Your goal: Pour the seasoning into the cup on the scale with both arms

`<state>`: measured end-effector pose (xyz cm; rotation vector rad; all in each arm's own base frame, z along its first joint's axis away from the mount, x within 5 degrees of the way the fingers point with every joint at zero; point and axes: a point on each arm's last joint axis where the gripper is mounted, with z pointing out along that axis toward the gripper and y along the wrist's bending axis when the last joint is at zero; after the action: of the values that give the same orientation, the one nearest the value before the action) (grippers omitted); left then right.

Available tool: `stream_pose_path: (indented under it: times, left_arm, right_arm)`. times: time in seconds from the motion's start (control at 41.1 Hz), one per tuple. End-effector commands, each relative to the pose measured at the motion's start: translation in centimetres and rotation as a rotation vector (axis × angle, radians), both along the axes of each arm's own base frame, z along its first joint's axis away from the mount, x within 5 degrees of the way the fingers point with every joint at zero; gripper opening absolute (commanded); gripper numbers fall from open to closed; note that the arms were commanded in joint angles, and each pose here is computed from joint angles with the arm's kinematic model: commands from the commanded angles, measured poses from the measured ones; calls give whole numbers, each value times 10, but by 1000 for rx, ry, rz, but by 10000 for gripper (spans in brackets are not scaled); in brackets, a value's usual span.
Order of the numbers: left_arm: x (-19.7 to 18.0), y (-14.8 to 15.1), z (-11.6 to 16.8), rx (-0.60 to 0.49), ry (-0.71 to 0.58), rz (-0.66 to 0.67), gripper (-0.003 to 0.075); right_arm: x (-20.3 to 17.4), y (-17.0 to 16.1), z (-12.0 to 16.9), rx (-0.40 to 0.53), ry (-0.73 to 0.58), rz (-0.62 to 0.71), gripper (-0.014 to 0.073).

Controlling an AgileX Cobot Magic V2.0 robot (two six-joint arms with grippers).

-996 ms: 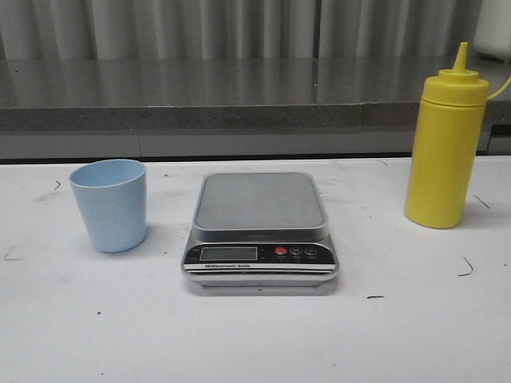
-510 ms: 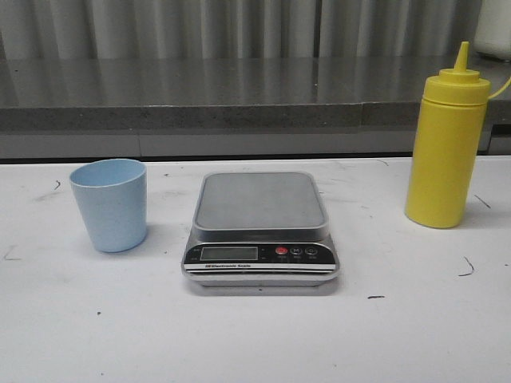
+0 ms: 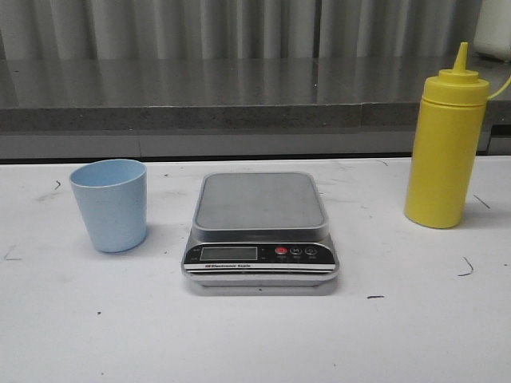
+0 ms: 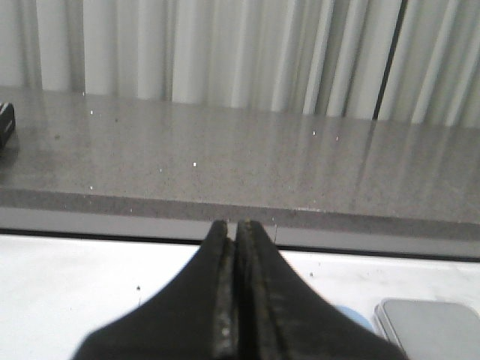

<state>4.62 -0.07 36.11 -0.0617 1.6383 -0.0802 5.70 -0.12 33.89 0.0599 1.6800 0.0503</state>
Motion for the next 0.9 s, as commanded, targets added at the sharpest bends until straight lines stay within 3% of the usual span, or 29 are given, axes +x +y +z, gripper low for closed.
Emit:
stream_pose_path:
  times: [0.0, 0.365, 0.413, 0.486, 0.608, 0.68, 0.778, 0.875]
  left_arm:
    - [13, -1, 13, -12, 8, -11, -20]
    - [45, -2, -6, -18, 178, -13, -20]
    - [47, -2, -9, -17, 214, -13, -19]
    - [51, -2, -14, -13, 267, -12, -12]
    - [57, -2, -19, 2, 323, -7, 129]
    - [61, -2, -22, 3, 346, -7, 293]
    - [67, -2, -25, 8, 377, -8, 482]
    - [73, -4, -29, -8, 423, -22, 538]
  right_arm:
    - [17, 0, 14, -39, 58, -4, -69]
    - [73, 1, -15, -53, 340, -1, -62]
    - [77, 2, -18, -54, 362, 1, -34]
    - [81, 2, -21, -56, 385, 2, 90]
    - [83, 2, -23, -67, 405, 5, 424]
    - [83, 2, -24, -72, 414, 6, 596]
    - [82, 2, -24, -80, 421, 8, 654]
    - [82, 2, -24, -80, 422, 8, 654]
